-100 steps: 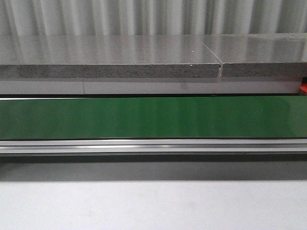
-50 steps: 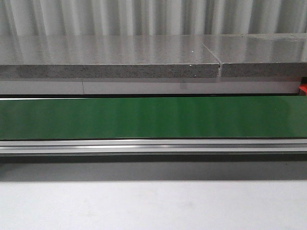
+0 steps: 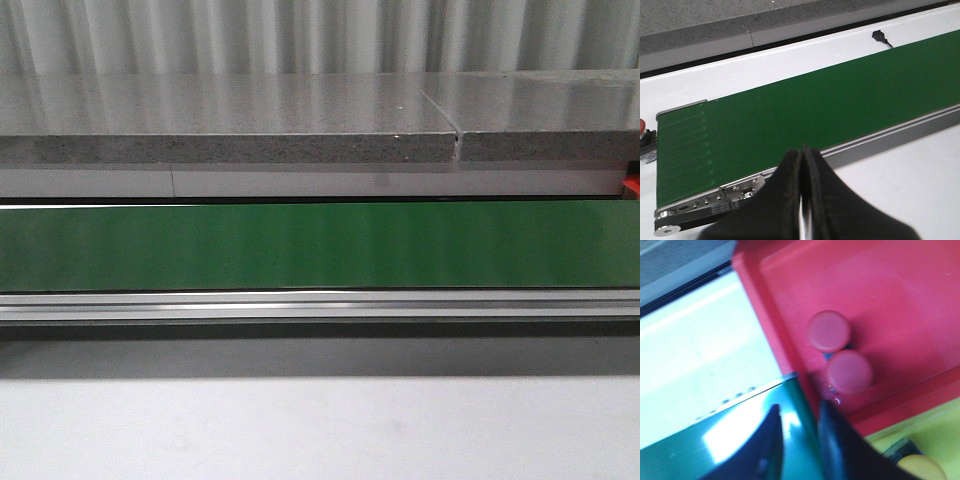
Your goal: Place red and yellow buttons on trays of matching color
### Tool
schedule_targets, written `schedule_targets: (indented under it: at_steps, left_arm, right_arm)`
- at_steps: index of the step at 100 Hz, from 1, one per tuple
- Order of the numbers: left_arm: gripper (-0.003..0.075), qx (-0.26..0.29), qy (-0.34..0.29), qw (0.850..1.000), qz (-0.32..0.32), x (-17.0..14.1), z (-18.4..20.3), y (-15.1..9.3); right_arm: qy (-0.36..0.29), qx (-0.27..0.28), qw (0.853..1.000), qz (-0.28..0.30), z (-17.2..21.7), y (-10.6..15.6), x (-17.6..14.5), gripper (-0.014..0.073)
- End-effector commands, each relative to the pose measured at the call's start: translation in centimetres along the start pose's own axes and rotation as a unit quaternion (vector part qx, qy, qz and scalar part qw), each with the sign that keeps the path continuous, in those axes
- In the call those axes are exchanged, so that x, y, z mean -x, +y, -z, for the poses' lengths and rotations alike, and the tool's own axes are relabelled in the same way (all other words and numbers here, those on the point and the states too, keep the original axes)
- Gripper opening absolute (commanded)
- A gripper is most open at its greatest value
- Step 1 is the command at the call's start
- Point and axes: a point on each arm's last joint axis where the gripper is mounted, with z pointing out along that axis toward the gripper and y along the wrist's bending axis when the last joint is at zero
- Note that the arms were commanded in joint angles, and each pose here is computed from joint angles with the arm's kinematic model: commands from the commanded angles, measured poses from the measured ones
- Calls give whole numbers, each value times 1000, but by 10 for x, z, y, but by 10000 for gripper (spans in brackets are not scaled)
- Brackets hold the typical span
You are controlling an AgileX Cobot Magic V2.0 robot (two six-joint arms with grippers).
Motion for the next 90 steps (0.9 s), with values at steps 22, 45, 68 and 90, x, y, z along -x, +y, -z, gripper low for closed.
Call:
schedule_targets:
  at_steps: [22,45,68,90]
  left_arm:
    - [-21,0,-45,999,9,14,4,0]
    - [-21,0,-45,999,9,14,4,0]
    - [-21,0,-45,999,9,14,4,0]
    - [-21,0,-45,999,9,14,4,0]
  right_arm:
    - [-59,16,988,140,56,54,-2,-69]
    - [-51,40,969,240,77,98,-23,-69]
    - [-73,87,954,277,104,122,-44,-69]
    - [-77,113,948,289,121,117,-77,-69]
